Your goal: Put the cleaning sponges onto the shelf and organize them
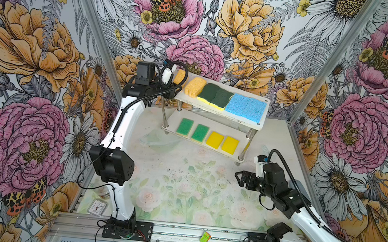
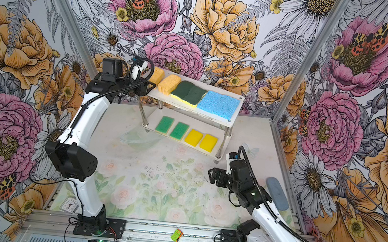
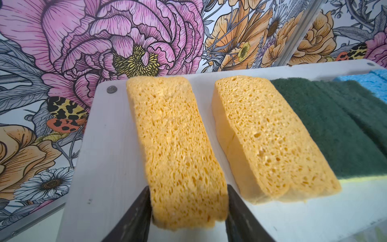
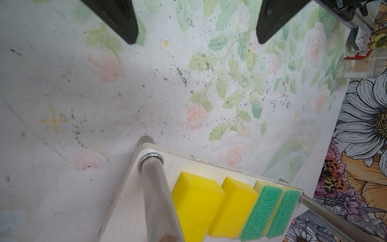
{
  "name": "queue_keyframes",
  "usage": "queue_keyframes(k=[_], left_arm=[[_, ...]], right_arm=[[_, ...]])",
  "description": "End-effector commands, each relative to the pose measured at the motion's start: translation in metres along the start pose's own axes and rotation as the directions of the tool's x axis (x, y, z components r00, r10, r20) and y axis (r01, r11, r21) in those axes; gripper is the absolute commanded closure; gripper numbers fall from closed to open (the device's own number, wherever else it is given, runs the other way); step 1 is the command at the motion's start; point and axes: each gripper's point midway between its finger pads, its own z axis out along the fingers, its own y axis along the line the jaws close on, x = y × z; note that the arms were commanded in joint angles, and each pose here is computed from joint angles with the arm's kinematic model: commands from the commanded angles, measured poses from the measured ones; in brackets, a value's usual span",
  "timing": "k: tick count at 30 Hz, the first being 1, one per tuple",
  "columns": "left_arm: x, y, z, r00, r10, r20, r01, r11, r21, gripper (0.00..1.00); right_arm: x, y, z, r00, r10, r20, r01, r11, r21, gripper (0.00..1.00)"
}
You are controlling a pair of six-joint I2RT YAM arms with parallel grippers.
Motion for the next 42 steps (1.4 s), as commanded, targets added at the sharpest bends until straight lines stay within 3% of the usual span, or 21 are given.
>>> queue_keyframes(k=[1,24,33,36,42], left_arm=[[0.001,-0.001,0.0,1.0,0.022,-0.012,-0.022,1.0,-0.005,0.45],[-0.011,0.0,-0.023,0.999,0.044,0.009,-0.043,0.997,-0.069,0.25],[-0.039,-0.019,-0.089,0.994,0.057,0.096,-0.043,0.989,-0.145,0.15],[-0.036,-0.029,-0.104,0.992,0.066,0.103,-0.05,0.987,-0.15,0.07],[-0.015,-0.037,-0.126,0.988,0.064,0.14,-0.034,0.978,-0.206,0.05]], right_arm=[[-0.003,-0.002,-0.003,1.0,0.006,0.022,-0.006,1.0,0.007,0.09],[-0.004,-0.001,-0.007,0.999,0.007,0.034,-0.007,1.0,-0.001,0.09],[-0.01,0.007,-0.015,0.998,-0.028,0.047,0.029,0.999,-0.021,0.09],[-0.015,0.011,-0.02,0.996,-0.064,0.06,0.065,0.997,-0.029,0.09],[-0.03,0.02,-0.032,0.985,-0.15,0.09,0.153,0.988,-0.027,0.09]])
